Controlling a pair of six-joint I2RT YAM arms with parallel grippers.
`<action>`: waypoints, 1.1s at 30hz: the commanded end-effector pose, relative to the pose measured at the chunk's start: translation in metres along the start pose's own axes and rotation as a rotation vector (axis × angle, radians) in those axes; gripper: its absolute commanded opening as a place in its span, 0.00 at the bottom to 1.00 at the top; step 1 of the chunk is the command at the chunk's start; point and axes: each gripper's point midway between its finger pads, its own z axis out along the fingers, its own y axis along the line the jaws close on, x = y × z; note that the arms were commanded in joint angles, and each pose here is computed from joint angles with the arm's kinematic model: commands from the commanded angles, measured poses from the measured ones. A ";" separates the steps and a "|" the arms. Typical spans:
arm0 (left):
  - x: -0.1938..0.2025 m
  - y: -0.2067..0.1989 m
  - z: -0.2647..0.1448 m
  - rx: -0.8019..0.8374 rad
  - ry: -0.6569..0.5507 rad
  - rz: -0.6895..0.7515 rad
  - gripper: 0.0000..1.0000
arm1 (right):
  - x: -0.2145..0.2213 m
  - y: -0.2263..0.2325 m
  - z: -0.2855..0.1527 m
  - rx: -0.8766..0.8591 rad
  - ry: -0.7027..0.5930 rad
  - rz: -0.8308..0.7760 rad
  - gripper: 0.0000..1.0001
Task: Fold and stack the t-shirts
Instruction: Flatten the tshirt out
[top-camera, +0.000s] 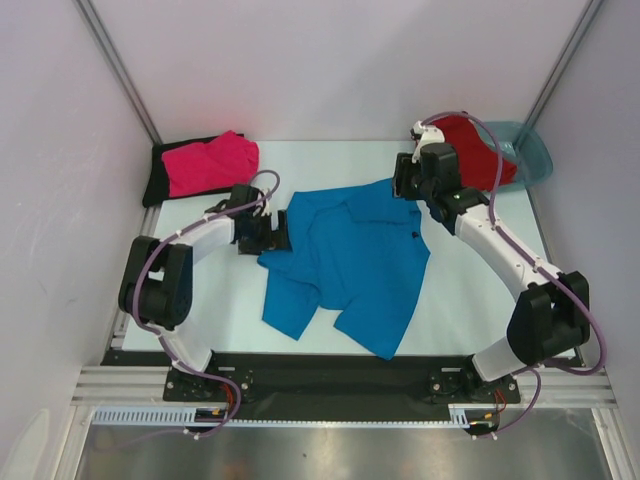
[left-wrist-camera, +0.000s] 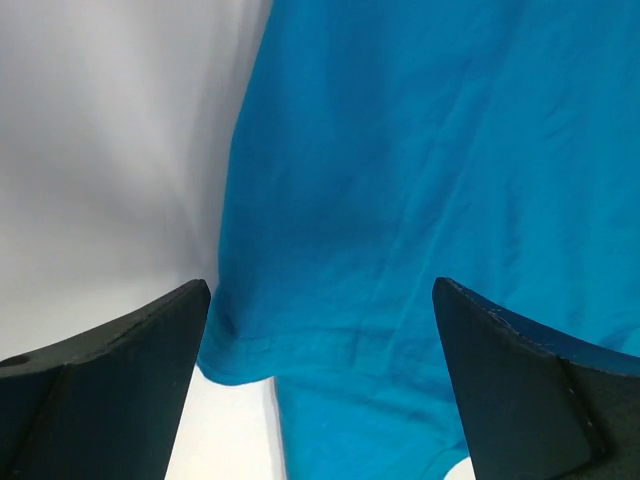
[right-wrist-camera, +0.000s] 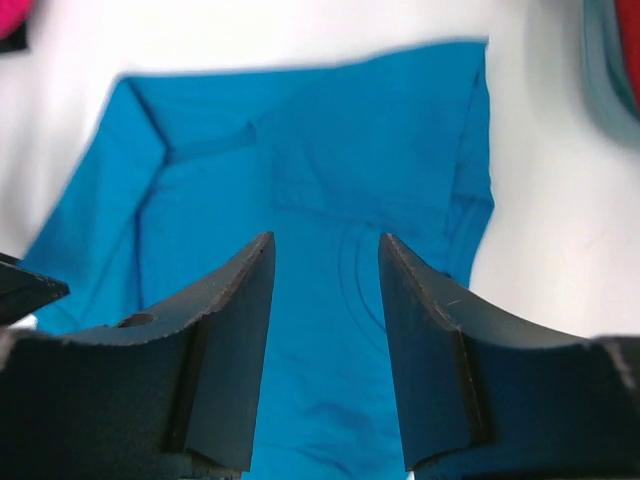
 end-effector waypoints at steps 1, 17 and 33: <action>-0.011 -0.007 0.000 0.028 -0.073 -0.017 1.00 | 0.007 -0.003 -0.017 0.001 0.016 0.002 0.51; -0.003 0.019 0.003 -0.108 -0.017 0.016 1.00 | 0.025 0.000 -0.014 -0.018 0.058 -0.006 0.51; -0.002 0.013 -0.001 -0.070 -0.040 0.028 0.50 | 0.028 -0.004 -0.018 -0.003 0.070 -0.030 0.50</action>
